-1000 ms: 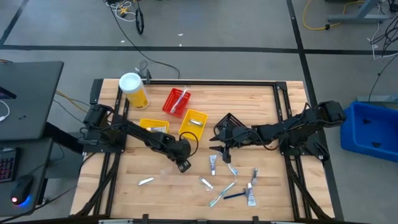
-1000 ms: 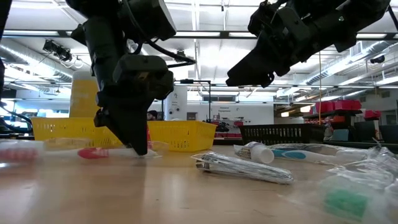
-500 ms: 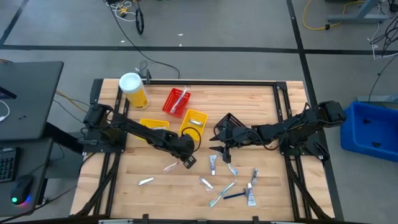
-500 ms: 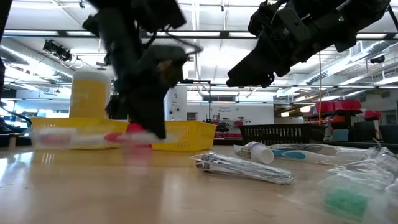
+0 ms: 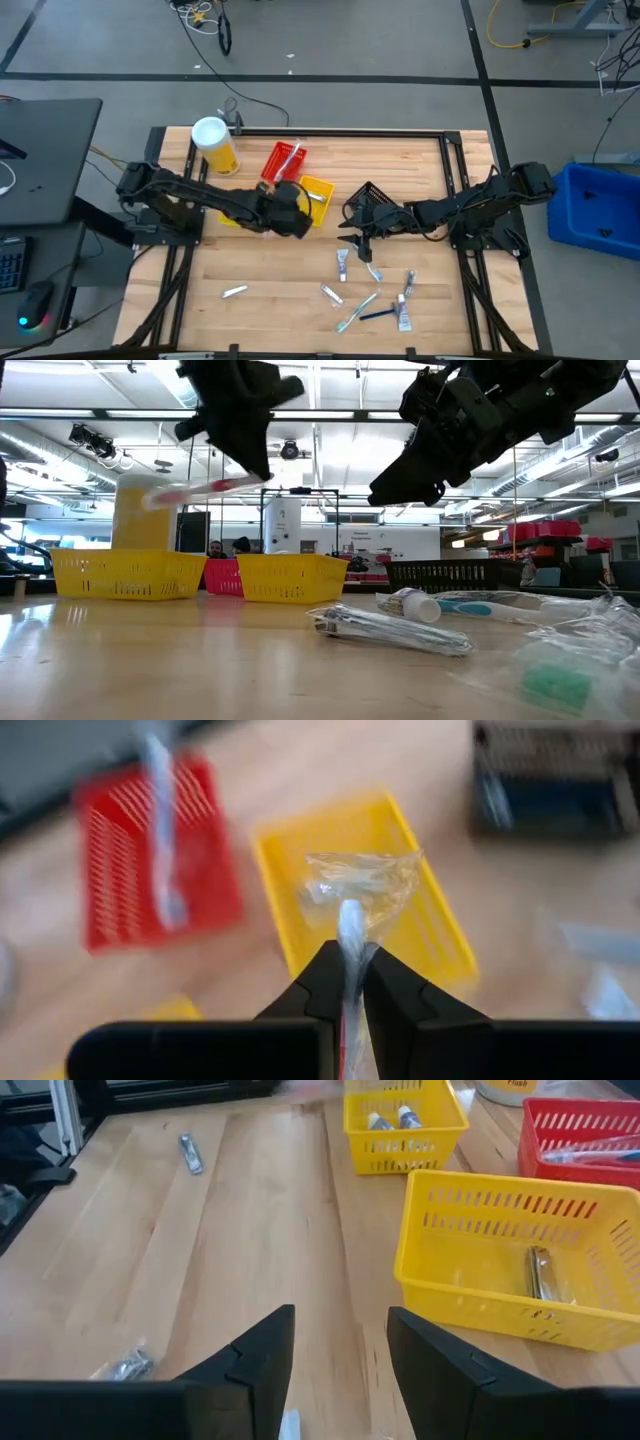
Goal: Pick & Place Travel size toiletries
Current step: Put the orange toothbrush into the red bin
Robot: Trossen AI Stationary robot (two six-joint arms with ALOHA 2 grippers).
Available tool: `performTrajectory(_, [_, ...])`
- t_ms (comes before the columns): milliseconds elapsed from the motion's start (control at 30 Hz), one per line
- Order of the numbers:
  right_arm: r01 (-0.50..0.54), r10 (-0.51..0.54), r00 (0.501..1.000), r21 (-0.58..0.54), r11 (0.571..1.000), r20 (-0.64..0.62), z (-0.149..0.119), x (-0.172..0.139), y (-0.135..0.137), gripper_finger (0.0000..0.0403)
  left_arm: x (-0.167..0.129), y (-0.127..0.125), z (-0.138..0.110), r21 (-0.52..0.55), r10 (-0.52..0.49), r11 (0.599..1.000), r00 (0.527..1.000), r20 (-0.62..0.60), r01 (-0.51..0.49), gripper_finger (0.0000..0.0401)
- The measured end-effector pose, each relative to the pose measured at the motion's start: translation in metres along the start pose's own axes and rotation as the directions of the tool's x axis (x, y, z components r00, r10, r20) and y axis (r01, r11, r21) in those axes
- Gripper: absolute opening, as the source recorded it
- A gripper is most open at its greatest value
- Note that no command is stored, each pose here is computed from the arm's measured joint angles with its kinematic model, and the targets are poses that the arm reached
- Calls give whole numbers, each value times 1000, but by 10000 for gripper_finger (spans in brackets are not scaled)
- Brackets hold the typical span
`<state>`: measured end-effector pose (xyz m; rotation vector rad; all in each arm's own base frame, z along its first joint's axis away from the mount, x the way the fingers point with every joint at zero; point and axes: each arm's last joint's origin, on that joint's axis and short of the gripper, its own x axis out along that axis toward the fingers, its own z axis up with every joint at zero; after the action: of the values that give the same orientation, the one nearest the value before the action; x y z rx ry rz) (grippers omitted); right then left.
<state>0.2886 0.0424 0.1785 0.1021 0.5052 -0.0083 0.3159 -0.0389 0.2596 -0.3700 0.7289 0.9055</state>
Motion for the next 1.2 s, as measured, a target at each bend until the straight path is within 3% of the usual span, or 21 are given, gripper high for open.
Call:
performTrajectory(300, [-1,1,1000,1,1000,6,1,0,0,177,37,32,49,-91,202,978,963,180,-188,34])
performTrajectory(600, [-3,3,1000,2,1000,14,1,0,0,168,82,76,89,-132,268,960,944,195,-245,36])
performTrajectory(700, [-3,3,1000,2,1000,15,1,0,0,165,99,88,87,-137,288,955,932,222,-262,34])
performTrajectory(833, [-3,3,1000,2,1000,15,1,0,0,167,118,102,83,-164,234,966,942,242,-198,36])
performTrajectory(1000, [-3,3,1000,2,1000,15,1,0,0,165,137,119,68,-176,233,966,930,286,-188,36])
performTrajectory(1200, [-3,3,1000,2,1000,15,1,0,0,160,150,136,52,-183,223,966,950,220,-184,41])
